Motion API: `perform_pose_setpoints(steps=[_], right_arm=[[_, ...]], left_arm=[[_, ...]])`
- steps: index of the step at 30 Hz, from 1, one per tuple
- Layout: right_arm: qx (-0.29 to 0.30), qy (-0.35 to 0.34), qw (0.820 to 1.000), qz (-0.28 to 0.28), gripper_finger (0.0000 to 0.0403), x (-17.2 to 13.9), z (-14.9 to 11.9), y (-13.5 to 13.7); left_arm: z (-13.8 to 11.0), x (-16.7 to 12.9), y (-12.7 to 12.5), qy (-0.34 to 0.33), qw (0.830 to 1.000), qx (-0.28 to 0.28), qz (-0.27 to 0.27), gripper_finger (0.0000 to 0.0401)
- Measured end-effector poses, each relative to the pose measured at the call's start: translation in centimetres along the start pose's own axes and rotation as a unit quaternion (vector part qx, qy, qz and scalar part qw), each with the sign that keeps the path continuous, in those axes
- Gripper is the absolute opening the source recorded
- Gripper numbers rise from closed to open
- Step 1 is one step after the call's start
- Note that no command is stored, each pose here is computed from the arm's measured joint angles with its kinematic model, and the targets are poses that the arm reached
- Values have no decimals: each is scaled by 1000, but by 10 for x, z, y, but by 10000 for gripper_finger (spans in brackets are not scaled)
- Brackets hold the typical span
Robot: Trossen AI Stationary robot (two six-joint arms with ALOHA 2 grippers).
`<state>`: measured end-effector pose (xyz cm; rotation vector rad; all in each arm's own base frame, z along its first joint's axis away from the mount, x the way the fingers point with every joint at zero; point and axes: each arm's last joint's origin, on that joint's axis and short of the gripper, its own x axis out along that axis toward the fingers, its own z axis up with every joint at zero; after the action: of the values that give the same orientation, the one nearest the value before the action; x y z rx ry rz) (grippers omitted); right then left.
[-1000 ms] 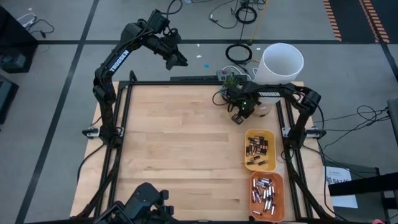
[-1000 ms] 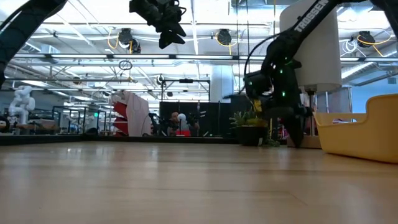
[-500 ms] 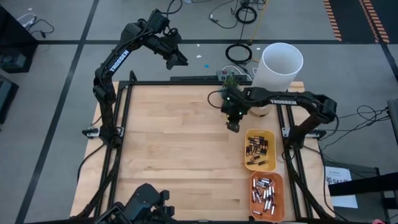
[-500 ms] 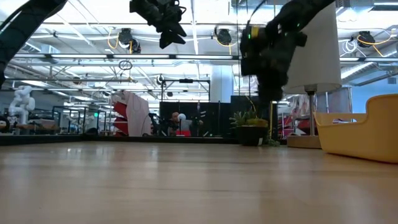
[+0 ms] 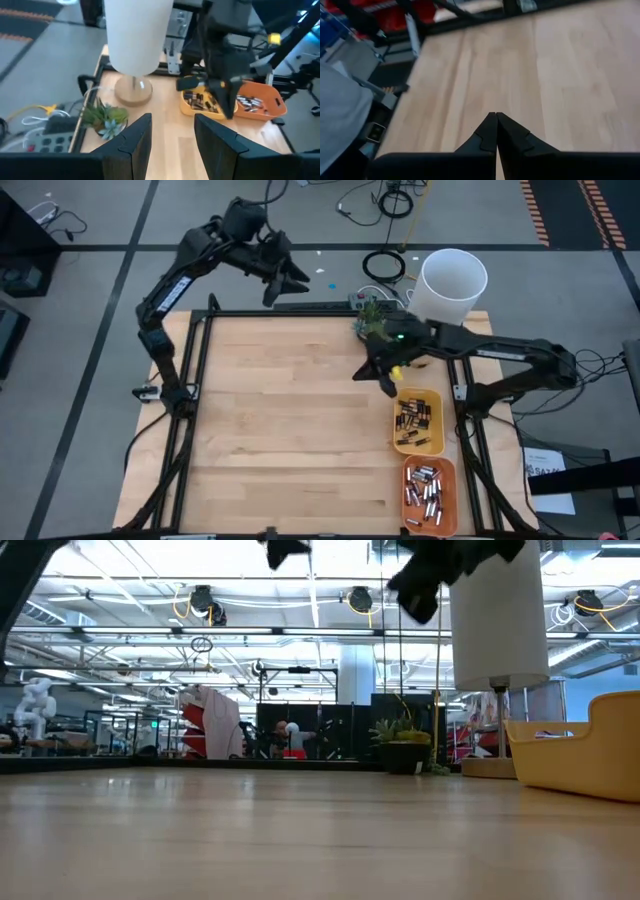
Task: Sort batteries
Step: Move the orange bin to the left of the yellow bin
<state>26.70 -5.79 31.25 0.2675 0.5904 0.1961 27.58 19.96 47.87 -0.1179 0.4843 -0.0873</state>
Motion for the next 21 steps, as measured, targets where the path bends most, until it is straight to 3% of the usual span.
perform_pose_setpoints(steps=[7, 10, 12, 18, 21], right_arm=[[-37, -63, 997, 18, 0, -39, 7, 36], [-50, -87, 995, 1, 0, -53, 8, 46], [-26, -96, 995, -26, 0, -61, 7, 50], [117, 43, 991, -37, 0, -78, -31, 67], [154, 139, 978, 10, 0, -80, -49, 85]], left_arm=[[13, -28, -48, -22, 999, 39, 15, 157], [16, -32, -63, -28, 999, 39, 13, 157], [18, -32, -71, -27, 999, 36, 22, 157], [20, -39, -91, -33, 999, 13, 37, 157], [21, -38, -98, -35, 999, 4, 27, 157]])
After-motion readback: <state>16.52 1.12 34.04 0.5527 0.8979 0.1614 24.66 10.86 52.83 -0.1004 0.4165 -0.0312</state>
